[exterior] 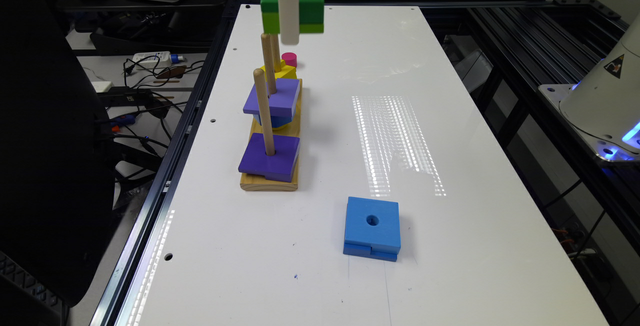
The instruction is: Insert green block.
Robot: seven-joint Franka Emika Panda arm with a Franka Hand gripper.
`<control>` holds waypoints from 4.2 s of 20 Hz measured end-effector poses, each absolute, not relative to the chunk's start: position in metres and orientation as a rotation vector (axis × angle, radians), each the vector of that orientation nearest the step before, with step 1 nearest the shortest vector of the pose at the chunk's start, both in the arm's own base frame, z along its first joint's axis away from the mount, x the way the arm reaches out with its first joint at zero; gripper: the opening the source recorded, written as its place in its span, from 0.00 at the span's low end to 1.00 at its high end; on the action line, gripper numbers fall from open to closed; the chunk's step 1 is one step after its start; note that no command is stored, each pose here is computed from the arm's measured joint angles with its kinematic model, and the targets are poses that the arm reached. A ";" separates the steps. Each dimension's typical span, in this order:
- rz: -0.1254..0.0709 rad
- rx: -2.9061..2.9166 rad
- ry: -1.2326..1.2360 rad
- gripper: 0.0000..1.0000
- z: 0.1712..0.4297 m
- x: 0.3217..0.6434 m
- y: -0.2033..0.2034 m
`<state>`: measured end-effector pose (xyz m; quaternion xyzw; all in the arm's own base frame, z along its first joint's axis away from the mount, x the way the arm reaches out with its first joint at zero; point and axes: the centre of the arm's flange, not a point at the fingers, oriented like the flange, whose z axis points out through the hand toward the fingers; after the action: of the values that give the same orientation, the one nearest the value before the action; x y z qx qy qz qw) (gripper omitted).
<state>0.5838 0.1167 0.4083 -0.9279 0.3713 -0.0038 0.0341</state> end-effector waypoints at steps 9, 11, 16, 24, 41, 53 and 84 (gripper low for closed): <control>-0.022 -2.847 1.134 0.00 0.381 0.594 0.119; -0.024 -2.846 1.132 0.00 0.377 0.595 0.119; -0.026 -2.844 1.130 0.00 0.370 0.598 0.120; -0.025 -2.843 1.130 0.00 0.367 0.601 0.120; -0.021 -2.845 1.131 0.00 0.365 0.601 0.120; -0.039 -2.838 1.121 0.00 0.367 0.602 0.123; -0.048 -2.821 1.134 0.00 0.357 0.615 0.114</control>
<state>0.6145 0.1135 0.3567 -0.9266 0.3724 -0.0157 0.0503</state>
